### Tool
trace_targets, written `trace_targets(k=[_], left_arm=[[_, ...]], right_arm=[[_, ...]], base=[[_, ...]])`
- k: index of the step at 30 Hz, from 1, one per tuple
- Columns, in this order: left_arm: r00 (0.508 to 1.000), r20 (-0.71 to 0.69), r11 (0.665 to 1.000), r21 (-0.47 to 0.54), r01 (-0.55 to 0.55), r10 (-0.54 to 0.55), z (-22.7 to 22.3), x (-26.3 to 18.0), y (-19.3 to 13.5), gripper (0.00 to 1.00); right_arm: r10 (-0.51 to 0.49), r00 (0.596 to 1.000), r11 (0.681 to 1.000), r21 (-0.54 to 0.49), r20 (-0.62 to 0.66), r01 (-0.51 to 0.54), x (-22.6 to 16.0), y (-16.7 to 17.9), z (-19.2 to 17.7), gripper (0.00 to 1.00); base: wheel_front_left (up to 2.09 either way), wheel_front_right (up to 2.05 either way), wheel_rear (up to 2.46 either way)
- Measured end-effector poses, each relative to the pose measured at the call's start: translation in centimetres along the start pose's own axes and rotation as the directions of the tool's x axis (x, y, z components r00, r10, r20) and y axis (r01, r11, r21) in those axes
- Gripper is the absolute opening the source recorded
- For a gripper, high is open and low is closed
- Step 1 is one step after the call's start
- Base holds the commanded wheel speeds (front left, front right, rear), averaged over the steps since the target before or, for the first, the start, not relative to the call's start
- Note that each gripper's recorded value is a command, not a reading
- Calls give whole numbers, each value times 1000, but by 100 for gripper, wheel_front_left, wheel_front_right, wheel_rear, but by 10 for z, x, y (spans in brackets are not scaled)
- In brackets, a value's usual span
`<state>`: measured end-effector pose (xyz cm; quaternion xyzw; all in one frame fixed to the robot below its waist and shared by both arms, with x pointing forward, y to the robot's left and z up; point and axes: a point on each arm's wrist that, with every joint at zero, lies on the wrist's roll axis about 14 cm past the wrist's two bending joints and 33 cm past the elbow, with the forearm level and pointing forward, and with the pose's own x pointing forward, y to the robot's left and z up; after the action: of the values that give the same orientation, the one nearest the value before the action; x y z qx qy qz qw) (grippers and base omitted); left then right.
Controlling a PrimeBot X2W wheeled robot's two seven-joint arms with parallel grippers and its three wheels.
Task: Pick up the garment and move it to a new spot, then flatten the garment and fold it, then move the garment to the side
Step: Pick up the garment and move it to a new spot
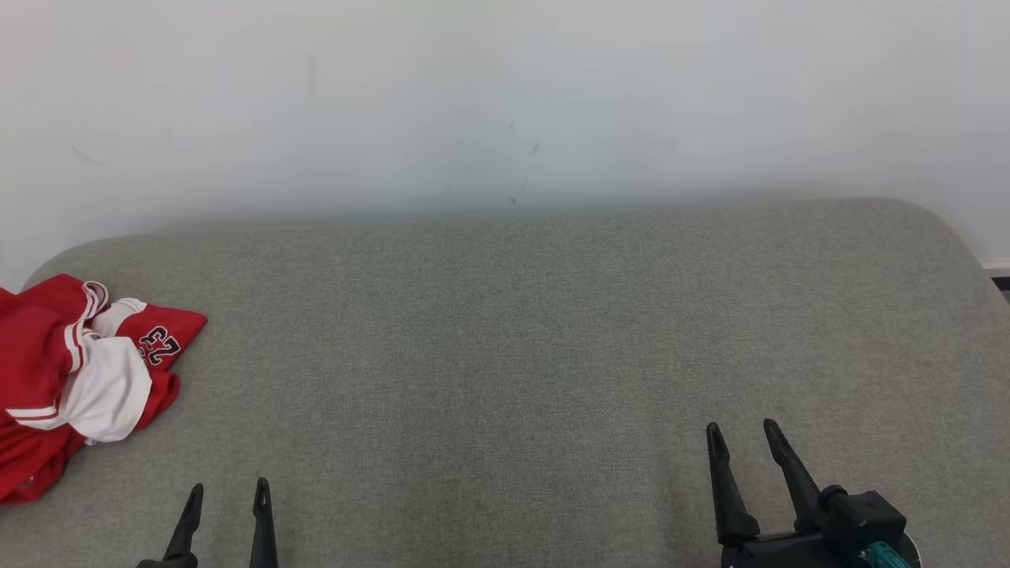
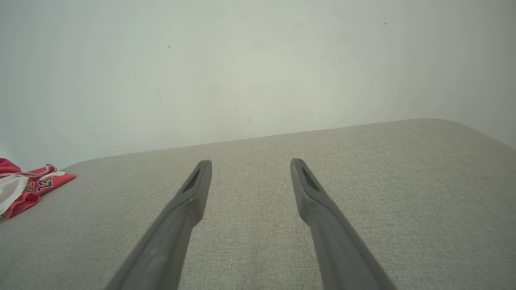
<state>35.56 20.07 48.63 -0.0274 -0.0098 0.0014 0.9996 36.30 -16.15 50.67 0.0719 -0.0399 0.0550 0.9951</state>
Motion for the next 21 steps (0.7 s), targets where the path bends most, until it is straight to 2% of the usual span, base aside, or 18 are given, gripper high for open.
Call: trace_targets(k=[11,21], left_arm=[[999,-5,999,0,-42,42,-2,-7,11,100],[984,-14,985,11,-175,175,-4,-32,50,100]], right_arm=[[29,1000,1000,5,-12,-29,5,9,-5,100],[113,992,993,18,-52,-112,17,36,-19,100]], base=[[0,0,0],[0,0,0]])
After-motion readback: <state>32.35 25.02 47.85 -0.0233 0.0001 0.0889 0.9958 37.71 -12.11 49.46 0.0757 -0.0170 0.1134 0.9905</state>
